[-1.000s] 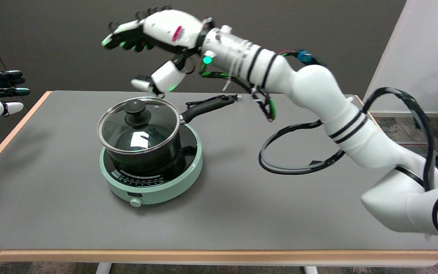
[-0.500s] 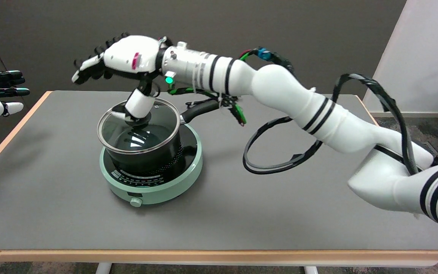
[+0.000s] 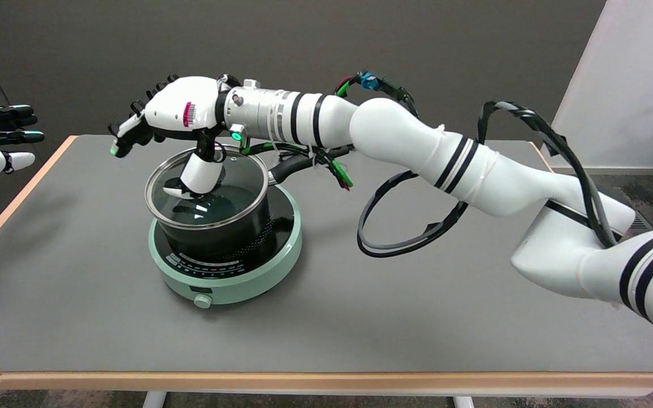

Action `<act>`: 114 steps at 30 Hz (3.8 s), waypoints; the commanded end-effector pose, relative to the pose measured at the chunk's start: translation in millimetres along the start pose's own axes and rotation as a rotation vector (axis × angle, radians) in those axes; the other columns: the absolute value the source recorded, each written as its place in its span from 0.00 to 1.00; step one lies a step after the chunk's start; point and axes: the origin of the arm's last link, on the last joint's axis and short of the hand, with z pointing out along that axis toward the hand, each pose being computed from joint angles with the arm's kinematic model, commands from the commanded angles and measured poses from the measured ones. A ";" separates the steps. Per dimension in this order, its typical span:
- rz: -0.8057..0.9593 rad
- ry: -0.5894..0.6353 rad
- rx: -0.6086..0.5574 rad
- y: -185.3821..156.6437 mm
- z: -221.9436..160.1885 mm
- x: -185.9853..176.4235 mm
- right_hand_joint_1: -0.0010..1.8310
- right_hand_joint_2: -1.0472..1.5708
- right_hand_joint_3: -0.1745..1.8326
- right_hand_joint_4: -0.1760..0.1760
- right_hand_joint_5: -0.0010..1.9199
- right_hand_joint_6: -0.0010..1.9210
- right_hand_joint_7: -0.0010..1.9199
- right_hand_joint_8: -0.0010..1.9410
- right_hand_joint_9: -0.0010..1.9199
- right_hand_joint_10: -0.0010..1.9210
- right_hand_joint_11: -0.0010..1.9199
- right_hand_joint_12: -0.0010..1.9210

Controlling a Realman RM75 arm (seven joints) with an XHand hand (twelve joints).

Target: Pick up the pot lid.

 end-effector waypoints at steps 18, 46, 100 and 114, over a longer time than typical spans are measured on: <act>-0.036 -0.074 -0.100 39.3 -9.6 -18.5 0.48 0.62 0.57 1.00 0.30 0.16 0.34 0.11 0.36 0.23 0.28 0.54; -0.014 -0.055 -0.102 37.0 -16.1 -23.9 0.50 0.63 0.56 1.00 0.31 0.18 0.36 0.12 0.37 0.24 0.28 0.55; 0.027 -0.053 -0.112 35.9 -11.1 -31.8 0.63 0.81 0.21 0.55 0.40 0.74 0.48 0.52 0.44 0.42 0.34 0.61; 0.022 -0.055 -0.103 34.1 -13.9 -31.7 0.74 0.72 0.43 1.00 0.34 0.71 0.45 0.72 0.44 0.66 0.38 0.68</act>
